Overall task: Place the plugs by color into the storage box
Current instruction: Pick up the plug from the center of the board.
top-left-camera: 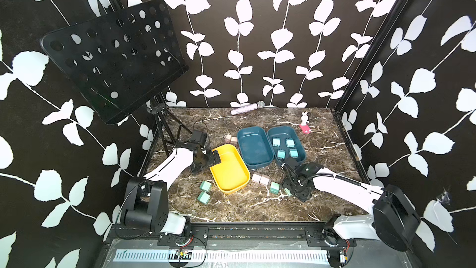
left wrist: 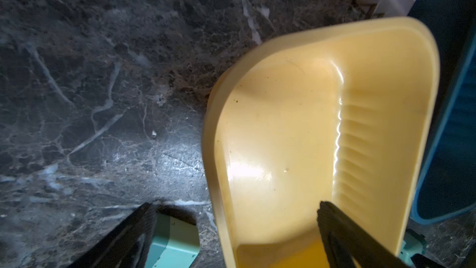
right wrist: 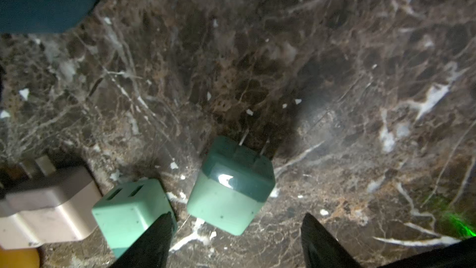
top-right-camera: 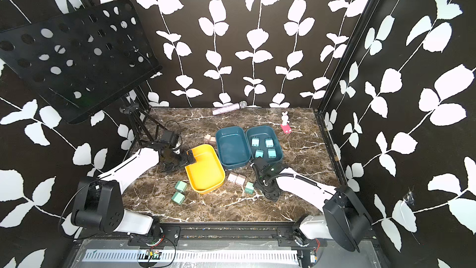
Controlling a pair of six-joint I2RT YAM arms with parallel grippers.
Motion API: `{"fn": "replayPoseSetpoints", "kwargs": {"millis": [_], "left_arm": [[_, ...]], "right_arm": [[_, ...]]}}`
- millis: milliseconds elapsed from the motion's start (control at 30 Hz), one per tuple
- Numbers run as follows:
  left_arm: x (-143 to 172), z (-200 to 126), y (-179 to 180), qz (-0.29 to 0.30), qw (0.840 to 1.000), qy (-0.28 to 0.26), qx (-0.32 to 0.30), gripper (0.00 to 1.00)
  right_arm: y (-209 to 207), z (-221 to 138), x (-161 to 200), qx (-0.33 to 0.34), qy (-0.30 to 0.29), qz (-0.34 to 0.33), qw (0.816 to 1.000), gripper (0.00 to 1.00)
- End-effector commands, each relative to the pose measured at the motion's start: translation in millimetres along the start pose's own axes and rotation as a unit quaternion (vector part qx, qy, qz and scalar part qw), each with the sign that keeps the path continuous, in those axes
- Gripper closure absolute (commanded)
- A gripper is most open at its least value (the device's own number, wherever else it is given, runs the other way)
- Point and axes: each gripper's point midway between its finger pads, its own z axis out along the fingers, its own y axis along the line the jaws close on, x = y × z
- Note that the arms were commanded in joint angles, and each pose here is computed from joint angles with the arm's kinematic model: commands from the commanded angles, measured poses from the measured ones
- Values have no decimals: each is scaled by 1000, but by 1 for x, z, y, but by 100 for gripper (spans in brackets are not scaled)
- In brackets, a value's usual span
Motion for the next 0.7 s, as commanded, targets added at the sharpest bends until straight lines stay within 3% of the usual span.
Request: {"fn": "replayPoseSetpoints", "kwargs": {"millis": [0,367,667], "left_arm": [[-4,-4,-2,6,1000,-4,5,1],[-4,-5,-2,8,1000,-3,3,1],[-2,-2,-1,5,1000,-1,4,1]], "right_arm": [[4,7,-6,-20,-23,66,997,24],[9,35,-1,-8,-6,72,997,34],[-1,38,3,5,2,60,998,59]]}}
